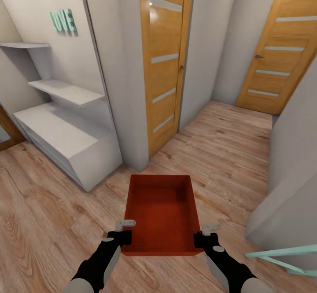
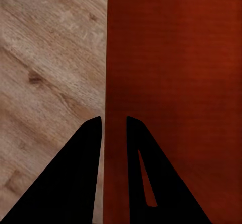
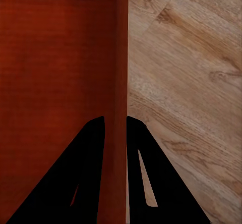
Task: Move the two storage containers from the living room to the garage. In the garage, place one container on the floor and stack the other container on top of it (either order is fine).
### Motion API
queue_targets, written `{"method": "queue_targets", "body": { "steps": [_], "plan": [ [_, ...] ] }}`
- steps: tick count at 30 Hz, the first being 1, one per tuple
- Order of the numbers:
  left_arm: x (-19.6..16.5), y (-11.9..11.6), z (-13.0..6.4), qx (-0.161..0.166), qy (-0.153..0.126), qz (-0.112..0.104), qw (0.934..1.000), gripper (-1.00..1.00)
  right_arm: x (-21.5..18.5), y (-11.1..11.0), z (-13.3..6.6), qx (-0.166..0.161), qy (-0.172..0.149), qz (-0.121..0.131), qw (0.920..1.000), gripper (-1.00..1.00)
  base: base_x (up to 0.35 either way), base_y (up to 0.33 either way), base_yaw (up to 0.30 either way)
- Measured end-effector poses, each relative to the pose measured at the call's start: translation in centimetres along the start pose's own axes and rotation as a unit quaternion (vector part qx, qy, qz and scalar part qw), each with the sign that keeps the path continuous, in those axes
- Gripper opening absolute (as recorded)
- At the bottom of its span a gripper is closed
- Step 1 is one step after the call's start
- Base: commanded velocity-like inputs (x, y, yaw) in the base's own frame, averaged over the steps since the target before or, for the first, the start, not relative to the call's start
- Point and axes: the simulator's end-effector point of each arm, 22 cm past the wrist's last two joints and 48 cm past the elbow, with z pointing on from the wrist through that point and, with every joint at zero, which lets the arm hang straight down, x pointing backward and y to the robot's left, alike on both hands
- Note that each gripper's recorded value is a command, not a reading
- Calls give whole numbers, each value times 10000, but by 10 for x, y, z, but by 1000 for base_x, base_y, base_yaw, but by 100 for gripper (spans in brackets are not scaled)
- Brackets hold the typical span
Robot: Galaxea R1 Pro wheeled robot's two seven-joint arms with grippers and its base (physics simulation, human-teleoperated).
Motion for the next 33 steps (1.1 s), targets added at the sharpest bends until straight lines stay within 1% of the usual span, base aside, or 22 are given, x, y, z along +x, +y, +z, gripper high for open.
{"method": "queue_targets", "body": {
  "steps": [33],
  "plan": [
    [0,0,0,-1,-1,-6,10000,-100,0,0,0,1,-2,-2,10000,-100,9,2,0]
  ]
}}
